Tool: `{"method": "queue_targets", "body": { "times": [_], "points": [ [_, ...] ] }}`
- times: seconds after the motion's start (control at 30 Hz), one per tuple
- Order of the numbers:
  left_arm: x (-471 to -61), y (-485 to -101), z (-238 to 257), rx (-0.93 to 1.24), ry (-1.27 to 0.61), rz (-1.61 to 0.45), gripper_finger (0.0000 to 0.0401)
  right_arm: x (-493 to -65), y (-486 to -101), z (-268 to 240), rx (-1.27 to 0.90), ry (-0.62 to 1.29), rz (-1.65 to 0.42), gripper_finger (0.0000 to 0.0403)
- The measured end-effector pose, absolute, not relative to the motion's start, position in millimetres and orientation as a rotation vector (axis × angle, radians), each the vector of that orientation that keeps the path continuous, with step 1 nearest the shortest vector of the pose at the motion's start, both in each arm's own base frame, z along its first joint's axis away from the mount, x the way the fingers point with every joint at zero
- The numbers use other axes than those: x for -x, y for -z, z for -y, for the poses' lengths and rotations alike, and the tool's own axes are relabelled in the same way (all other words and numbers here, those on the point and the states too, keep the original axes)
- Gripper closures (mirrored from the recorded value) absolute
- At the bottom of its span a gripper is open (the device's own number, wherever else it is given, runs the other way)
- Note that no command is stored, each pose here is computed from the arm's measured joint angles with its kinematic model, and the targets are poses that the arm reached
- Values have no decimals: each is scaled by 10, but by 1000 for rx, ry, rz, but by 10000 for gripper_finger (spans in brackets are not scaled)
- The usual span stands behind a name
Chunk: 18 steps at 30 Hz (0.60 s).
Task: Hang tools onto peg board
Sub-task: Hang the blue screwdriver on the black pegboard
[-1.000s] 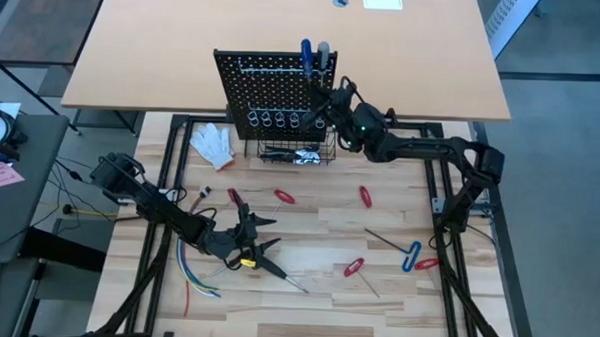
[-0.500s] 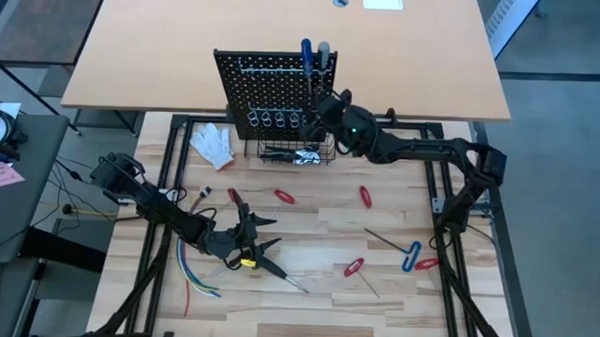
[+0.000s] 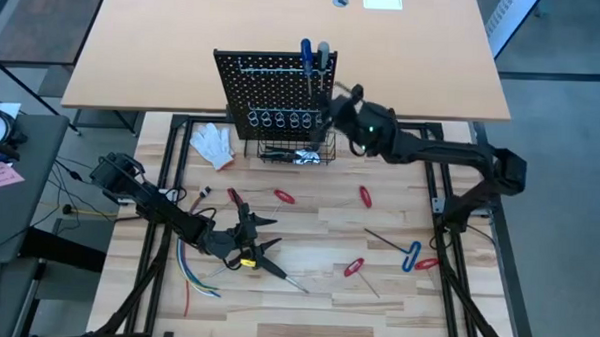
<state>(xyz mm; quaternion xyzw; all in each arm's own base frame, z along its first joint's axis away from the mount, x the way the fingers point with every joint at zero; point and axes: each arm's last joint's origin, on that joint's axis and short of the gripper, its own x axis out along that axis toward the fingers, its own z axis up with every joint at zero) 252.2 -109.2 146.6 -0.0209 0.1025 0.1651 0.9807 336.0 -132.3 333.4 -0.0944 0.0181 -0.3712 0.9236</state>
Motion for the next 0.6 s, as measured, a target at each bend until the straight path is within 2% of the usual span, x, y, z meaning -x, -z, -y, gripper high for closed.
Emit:
{"method": "queue_targets", "body": {
  "times": [0.3,0.47,0.6],
  "points": [
    [-2518,-1452,1090,32,-333,-220,157,-3556,-2940,1511,173,760,-118,399],
    [-2516,-1448,1092,29,-333,-224,157,-3589,-2923,1379,196,722,-165,399],
    [-2511,-1449,1105,29,-327,-223,157,-3576,-3067,1175,300,669,-159,399]
  ]
}}
